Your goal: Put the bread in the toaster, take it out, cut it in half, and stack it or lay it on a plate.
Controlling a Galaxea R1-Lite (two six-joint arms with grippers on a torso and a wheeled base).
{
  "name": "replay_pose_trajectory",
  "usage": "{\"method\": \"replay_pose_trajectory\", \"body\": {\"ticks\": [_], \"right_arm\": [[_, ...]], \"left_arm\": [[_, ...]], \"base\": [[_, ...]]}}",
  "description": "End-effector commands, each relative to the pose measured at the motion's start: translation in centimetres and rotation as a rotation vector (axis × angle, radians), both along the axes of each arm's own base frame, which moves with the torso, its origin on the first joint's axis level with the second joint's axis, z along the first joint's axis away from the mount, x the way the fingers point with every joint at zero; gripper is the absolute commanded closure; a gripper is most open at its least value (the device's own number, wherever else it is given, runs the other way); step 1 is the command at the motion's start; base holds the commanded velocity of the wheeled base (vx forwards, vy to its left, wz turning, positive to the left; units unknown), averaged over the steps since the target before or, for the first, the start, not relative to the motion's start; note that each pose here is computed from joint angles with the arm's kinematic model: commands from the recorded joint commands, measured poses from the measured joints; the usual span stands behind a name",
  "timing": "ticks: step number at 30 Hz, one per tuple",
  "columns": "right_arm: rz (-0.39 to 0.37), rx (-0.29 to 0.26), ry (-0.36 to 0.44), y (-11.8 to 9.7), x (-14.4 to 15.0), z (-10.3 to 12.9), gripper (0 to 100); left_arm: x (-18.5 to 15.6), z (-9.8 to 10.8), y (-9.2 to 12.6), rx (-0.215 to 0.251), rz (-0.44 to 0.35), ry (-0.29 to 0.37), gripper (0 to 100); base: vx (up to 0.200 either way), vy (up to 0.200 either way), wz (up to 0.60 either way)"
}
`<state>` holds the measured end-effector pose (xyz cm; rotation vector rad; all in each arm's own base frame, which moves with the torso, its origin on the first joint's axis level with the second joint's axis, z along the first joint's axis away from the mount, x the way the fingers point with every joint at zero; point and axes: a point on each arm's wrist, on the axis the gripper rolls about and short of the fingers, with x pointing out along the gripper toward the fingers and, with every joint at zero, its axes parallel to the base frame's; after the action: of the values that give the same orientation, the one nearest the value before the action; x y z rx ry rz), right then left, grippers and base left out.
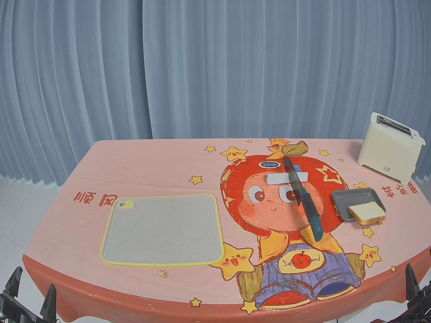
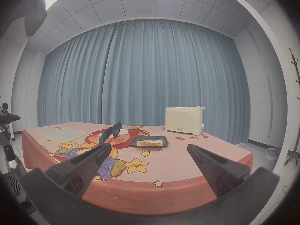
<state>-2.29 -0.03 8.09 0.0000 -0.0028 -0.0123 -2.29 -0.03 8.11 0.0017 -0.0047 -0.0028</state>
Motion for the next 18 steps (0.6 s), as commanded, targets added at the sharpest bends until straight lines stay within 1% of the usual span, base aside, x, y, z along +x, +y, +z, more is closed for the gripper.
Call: {"method": "replay_pose_trajectory", "body": {"ticks": [1,18], "right_arm": [[0.002,0.000,0.003,0.00,0.01,-0.54,0],[0.012,-0.008,0.004,0.02,0.01,-0.56,0]], "left_arm": [[0.01,-0.50,0.00,0.001,0.000,-0.001,0],[0.01,-0.50,-0.01,0.000,0.001,-0.001,0]], "base": [[0.000,0.000,0.00],[0.000,0.000,0.00]]}}
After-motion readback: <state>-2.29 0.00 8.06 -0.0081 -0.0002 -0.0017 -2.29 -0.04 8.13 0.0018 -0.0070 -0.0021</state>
